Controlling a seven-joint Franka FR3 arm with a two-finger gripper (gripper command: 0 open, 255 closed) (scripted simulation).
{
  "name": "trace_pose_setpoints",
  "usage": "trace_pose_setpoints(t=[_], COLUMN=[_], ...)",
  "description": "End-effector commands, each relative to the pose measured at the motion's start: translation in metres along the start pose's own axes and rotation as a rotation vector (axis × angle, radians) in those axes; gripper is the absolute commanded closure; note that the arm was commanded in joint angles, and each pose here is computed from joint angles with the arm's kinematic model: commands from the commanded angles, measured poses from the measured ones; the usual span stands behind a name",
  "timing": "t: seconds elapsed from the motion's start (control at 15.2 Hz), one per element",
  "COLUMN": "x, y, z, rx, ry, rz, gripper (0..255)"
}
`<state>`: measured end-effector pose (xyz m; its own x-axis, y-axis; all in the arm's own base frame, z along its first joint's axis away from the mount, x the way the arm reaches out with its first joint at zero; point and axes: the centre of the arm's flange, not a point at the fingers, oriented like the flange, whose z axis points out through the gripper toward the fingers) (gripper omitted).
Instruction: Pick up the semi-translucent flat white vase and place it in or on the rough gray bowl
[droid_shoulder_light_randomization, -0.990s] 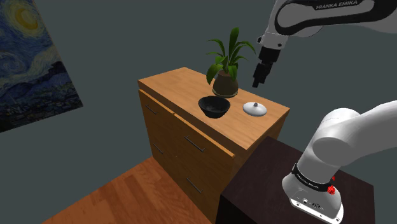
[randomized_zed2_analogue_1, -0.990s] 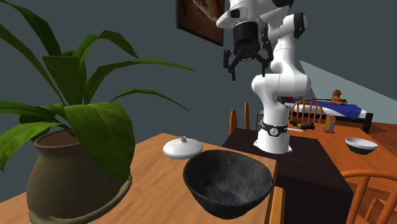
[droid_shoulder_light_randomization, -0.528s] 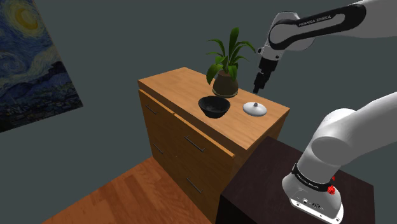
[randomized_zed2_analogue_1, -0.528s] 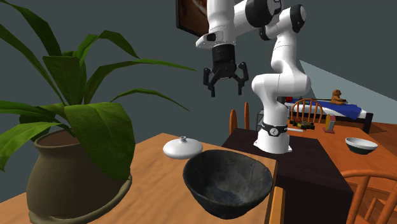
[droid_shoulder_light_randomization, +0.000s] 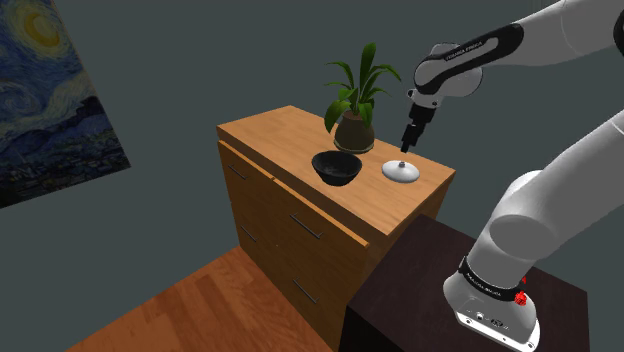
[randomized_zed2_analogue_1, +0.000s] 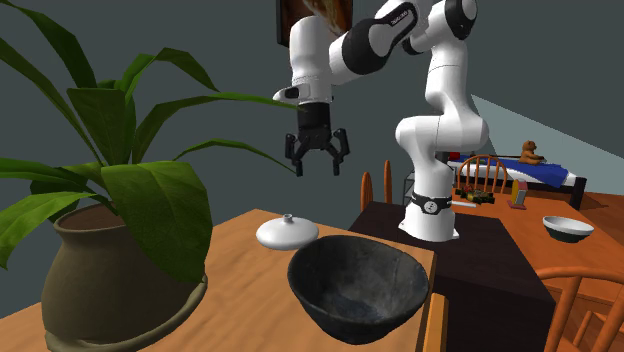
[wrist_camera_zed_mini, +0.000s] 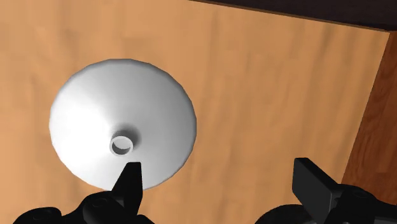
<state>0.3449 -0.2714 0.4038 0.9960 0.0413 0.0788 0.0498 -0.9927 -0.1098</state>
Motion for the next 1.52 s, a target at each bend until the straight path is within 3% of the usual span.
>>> trace_pose_setpoints(t=[0.0, 0.33, 0.86, 1.39, 1.45], x=[0.001, 0.004, 0.005, 0.005, 0.005], y=[0.023, 0.078, 0.079, 0.079, 0.079], z=[0.015, 0.049, 0.090, 0.090, 0.090], rx=[-0.006, -0.015, -0.015, -0.015, -0.015], ry=[0.003, 0.009, 0.009, 0.009, 0.009], rz=[0.000, 0.004, 0.004, 0.004, 0.004], gripper=[0, 0, 0, 0, 255])
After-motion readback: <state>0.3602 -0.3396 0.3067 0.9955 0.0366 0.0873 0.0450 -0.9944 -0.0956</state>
